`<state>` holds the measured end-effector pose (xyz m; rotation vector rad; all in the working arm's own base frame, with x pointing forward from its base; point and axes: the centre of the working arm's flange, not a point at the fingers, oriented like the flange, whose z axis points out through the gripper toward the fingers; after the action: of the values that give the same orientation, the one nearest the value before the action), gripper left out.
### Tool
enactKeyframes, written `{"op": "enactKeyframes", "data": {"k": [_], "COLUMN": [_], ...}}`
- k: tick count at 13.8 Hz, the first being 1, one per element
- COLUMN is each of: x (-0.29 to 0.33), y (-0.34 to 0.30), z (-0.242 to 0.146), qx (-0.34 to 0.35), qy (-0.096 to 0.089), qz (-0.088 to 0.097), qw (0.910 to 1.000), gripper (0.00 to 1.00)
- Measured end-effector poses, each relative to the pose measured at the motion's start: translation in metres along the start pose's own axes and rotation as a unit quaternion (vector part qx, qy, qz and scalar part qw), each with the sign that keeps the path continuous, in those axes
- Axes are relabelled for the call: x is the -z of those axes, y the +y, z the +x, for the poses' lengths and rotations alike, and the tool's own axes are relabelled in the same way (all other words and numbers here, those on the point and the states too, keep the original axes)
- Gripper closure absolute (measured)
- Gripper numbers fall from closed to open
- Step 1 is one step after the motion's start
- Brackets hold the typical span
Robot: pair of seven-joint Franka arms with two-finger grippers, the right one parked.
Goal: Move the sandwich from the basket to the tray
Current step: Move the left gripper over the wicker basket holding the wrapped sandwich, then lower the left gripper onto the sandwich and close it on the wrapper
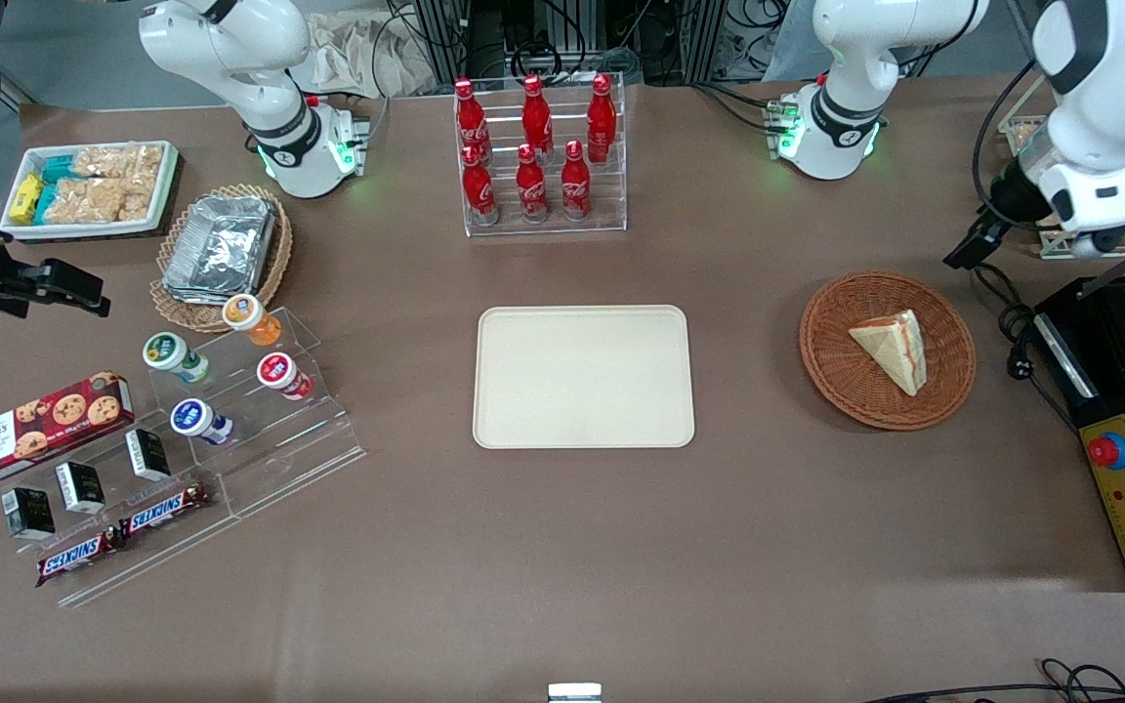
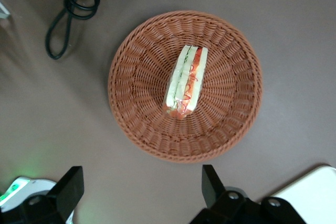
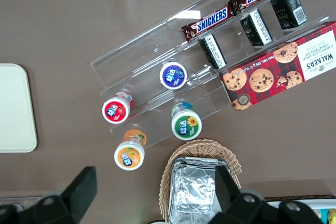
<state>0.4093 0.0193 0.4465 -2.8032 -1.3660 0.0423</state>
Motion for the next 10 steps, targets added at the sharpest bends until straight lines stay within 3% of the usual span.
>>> {"op": "enactKeyframes", "data": {"k": [2, 7, 10], "x": [-0.036, -0.096, -0.126], "y": [-0.002, 0.012, 0.022], "z": [-0.002, 0.01, 0.014], "qx": [-0.001, -0.033, -0.048], "qy": [0.002, 0.02, 0.022], "qz": [-0.001, 0.031, 0.035], "qw": [1.0, 0.9988, 0.998], "gripper": [0.0, 0.0, 0.0]}}
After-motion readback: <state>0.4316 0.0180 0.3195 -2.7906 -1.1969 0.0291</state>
